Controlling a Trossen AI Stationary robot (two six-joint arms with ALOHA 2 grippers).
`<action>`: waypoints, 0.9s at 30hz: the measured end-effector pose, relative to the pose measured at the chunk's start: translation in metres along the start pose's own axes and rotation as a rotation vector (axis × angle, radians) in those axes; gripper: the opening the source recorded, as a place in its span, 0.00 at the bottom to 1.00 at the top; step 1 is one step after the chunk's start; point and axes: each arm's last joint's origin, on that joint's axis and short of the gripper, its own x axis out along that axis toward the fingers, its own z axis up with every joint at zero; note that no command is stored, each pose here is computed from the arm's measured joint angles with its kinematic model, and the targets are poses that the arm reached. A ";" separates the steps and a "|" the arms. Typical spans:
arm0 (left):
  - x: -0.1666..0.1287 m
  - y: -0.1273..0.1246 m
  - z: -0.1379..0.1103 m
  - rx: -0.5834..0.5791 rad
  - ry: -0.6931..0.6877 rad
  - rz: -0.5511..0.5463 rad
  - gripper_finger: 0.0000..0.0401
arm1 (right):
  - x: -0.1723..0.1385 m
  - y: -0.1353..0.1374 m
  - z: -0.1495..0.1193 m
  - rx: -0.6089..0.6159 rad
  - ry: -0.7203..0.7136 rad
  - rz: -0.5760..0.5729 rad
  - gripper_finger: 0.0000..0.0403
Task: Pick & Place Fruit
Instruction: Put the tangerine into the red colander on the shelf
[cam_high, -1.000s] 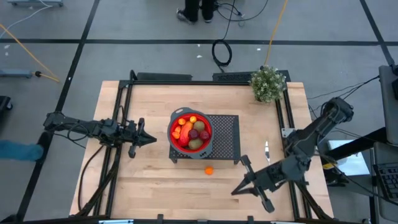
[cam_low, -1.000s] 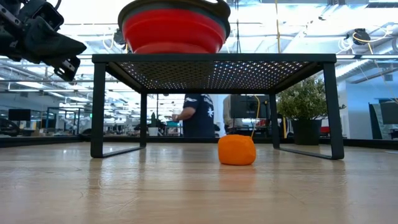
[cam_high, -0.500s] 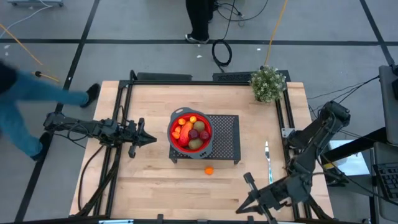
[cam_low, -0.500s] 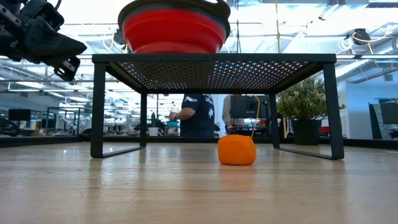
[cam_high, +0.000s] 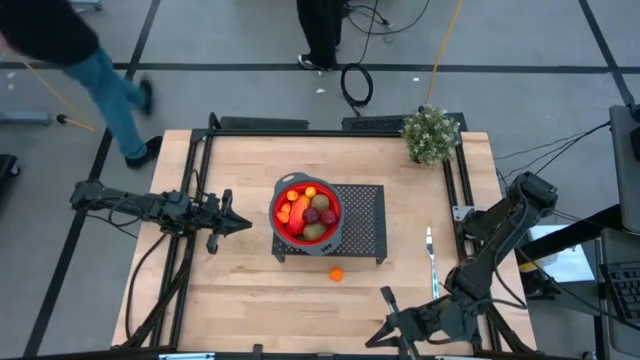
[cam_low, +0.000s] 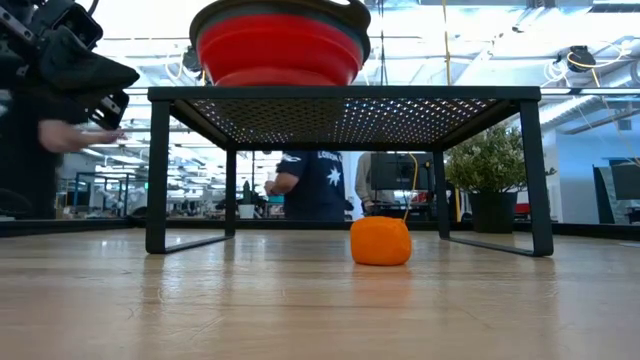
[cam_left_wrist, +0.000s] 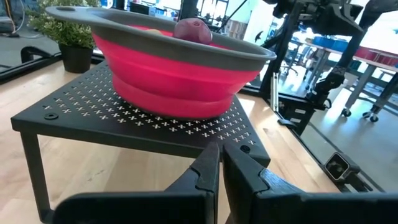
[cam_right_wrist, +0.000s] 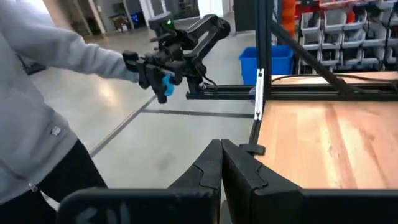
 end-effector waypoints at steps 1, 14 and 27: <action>0.000 0.000 0.000 0.004 0.000 0.000 0.05 | 0.001 0.000 0.000 0.012 -0.002 -0.006 0.00; 0.000 0.000 0.000 0.055 0.000 0.000 0.05 | 0.034 -0.015 -0.034 0.106 0.044 -0.139 0.00; 0.000 0.000 0.000 0.055 0.000 -0.001 0.05 | 0.054 -0.003 -0.088 0.283 0.131 -0.153 0.00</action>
